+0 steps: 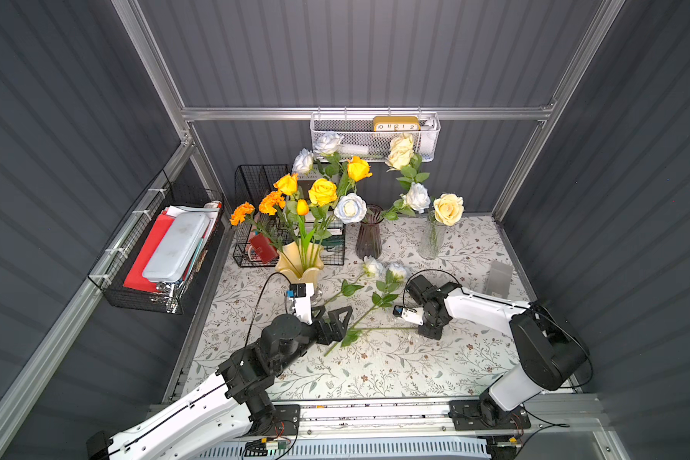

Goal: Arrange the flowers in different vases according to their colors
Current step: Pick up the flower at the center of the board.

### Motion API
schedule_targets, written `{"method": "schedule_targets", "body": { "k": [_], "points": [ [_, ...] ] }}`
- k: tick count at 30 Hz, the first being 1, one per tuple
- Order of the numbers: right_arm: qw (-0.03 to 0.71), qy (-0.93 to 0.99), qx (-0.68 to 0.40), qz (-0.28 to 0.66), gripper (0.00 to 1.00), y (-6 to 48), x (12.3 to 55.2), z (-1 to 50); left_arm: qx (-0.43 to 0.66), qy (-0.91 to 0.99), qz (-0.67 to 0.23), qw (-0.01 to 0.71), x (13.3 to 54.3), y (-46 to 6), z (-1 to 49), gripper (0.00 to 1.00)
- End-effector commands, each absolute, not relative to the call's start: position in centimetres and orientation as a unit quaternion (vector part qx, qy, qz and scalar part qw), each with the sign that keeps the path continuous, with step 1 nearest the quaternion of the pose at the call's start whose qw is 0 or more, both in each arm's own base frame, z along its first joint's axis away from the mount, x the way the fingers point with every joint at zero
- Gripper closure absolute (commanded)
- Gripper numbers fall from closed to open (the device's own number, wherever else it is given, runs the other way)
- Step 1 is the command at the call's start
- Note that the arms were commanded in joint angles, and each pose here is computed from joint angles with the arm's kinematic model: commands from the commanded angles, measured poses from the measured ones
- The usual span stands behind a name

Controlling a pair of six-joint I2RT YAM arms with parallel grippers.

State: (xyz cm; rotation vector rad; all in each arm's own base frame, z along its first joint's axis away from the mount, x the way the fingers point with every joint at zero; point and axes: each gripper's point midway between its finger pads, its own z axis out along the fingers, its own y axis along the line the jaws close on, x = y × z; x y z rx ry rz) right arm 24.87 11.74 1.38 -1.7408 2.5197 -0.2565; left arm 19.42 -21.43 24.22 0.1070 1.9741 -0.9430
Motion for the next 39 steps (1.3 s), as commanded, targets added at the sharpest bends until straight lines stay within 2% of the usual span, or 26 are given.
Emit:
{"method": "schedule_targets", "body": {
  "k": [1, 4, 10, 16, 27, 32, 39],
  "points": [
    [-0.002, 0.828, -0.555, -0.082, 0.93, 11.1, 23.6, 0.4, 0.045, 0.81, -0.377, 0.447, 19.2, -21.3, 23.4, 0.01],
    [0.006, 0.833, -0.546, -0.091, 1.0, 11.4, 23.7, 1.5, 0.05, 0.807, -0.392, 0.439, 18.9, -21.9, 23.3, 0.01],
    [0.03, 0.829, -0.55, -0.096, 1.0, 12.4, 22.3, 4.2, 0.013, 0.805, -0.454, 0.382, 18.1, -23.5, 22.8, 0.01],
    [0.084, 0.828, -0.547, -0.084, 1.0, 13.6, 21.0, 7.8, -0.045, 0.825, -0.468, 0.315, 17.9, -24.7, 21.7, 0.01],
    [0.129, 0.827, -0.545, -0.062, 1.0, 14.5, 17.5, 11.4, -0.079, 0.788, -0.547, 0.272, 17.7, -27.8, 23.9, 0.01],
    [0.169, 0.815, -0.55, -0.067, 1.0, 15.1, 17.3, 13.2, -0.075, 0.774, -0.584, 0.234, 16.8, -30.0, 23.9, 0.01],
    [0.178, 0.813, -0.551, -0.061, 1.0, 15.3, 17.2, 14.0, -0.086, 0.763, -0.608, 0.202, 15.6, -31.2, 23.2, 0.01]
  ]
}}
